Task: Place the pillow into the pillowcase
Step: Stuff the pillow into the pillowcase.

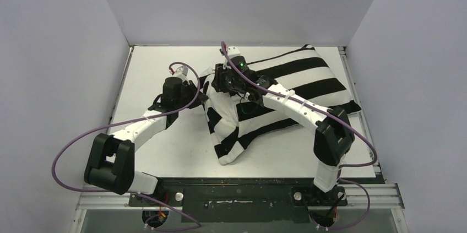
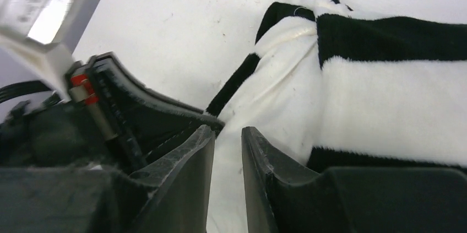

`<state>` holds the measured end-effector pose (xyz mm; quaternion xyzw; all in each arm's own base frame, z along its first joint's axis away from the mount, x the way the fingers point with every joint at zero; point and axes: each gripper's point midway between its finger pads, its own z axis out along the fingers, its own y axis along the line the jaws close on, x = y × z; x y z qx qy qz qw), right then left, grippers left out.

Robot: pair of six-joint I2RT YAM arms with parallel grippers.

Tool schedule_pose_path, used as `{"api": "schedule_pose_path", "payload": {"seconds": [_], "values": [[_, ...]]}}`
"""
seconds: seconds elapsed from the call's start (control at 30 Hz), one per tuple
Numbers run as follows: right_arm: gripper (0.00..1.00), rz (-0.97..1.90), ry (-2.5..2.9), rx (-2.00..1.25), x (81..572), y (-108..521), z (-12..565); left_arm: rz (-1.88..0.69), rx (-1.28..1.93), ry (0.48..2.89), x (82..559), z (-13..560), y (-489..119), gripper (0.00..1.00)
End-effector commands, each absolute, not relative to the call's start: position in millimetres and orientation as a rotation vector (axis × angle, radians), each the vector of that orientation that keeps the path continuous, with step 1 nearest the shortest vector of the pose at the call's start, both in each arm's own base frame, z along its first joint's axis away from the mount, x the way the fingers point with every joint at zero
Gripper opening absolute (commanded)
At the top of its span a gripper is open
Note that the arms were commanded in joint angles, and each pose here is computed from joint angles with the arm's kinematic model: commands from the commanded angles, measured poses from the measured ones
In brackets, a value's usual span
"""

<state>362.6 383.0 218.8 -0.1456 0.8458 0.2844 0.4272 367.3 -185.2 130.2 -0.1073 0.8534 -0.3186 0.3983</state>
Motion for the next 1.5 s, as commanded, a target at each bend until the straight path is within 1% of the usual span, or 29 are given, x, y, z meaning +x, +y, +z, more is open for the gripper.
{"api": "schedule_pose_path", "payload": {"seconds": [0.0, 0.1, 0.17, 0.27, 0.37, 0.47, 0.53, 0.63, 0.8, 0.87, 0.97, 1.1, 1.17, 1.33, 1.4, 1.47], "values": [[0.25, 0.68, 2.168, -0.422, 379.7, 397.5, 183.7, -0.782, -0.234, 1.993, 381.6, 198.6, -176.6, 0.0], [0.18, 0.545, 2.248, -0.442, 383.9, 381.0, 147.5, -0.804, -0.229, 1.928, 382.4, 231.6, -173.2, 0.0], [0.14, 0.383, 2.292, -0.406, 391.8, 351.9, 129.6, -0.806, -0.225, 1.898, 382.5, 250.8, -169.2, 0.0], [0.12, 0.159, 2.323, -0.34, 399.1, 303.5, 114.8, -0.801, -0.187, 1.863, 379.8, 275.6, -168.4, 0.0], [0.1, 0.054, 2.323, -0.301, 397.2, 277.2, 109.1, -0.863, -0.176, 1.836, 374.7, 285.6, -174.3, 0.0], [0.09, 0.118, 2.326, -0.29, 387.2, 281.4, 97.6, -1.016, -0.188, 1.794, 370.8, 286.6, -189.9, 0.0], [0.08, 0.174, 2.335, -0.305, 374.7, 289.2, 77.9, -1.185, -0.209, 1.732, 367.4, 292.2, -203.0, 0.0], [0.05, 0.179, 2.355, -0.313, 362.6, 299.6, 53.6, -1.431, -0.253, 1.586, 363.6, 321.6, -217.5, 0.0], [0.04, 0.209, 2.366, -0.29, 350.4, 311.8, 28.3, -1.566, -0.215, 1.439, 362.6, 379.5, -237.4, 0.0], [0.04, 0.229, 2.366, -0.269, 348.4, 313.0, 26.5, -1.601, -0.214, 1.433, 361.1, 383.7, -247.9, 0.0], [0.06, 0.28, 2.336, -0.257, 351.0, 317.5, 37.4, -1.57, -0.236, 1.507, 363.3, 355.9, -260.5, 0.0], [0.07, 0.392, 2.271, -0.252, 358.0, 327.3, 71.4, -1.553, -0.246, 1.582, 362.8, 315.7, -273.8, 0.0], [0.1, 0.435, 2.236, -0.249, 360.0, 330.5, 98.5, -1.524, -0.23, 1.606, 366.1, 305.1, -275.4, 0.0], [0.21, 0.596, 2.123, -0.275, 352.2, 335.1, 192.5, -1.349, -0.216, 1.669, 380.0, 288.3, -264.1, 0.0], [0.25, 0.631, 2.071, -0.277, 346.2, 327.4, 228.0, -1.319, -0.216, 1.675, 381.5, 285.3, -260.1, 0.0], [0.27, 0.647, 2.037, -0.266, 342.8, 317.0, 249.7, -1.31, -0.222, 1.673, 383.1, 284.1, -257.0, 0.0]]}}
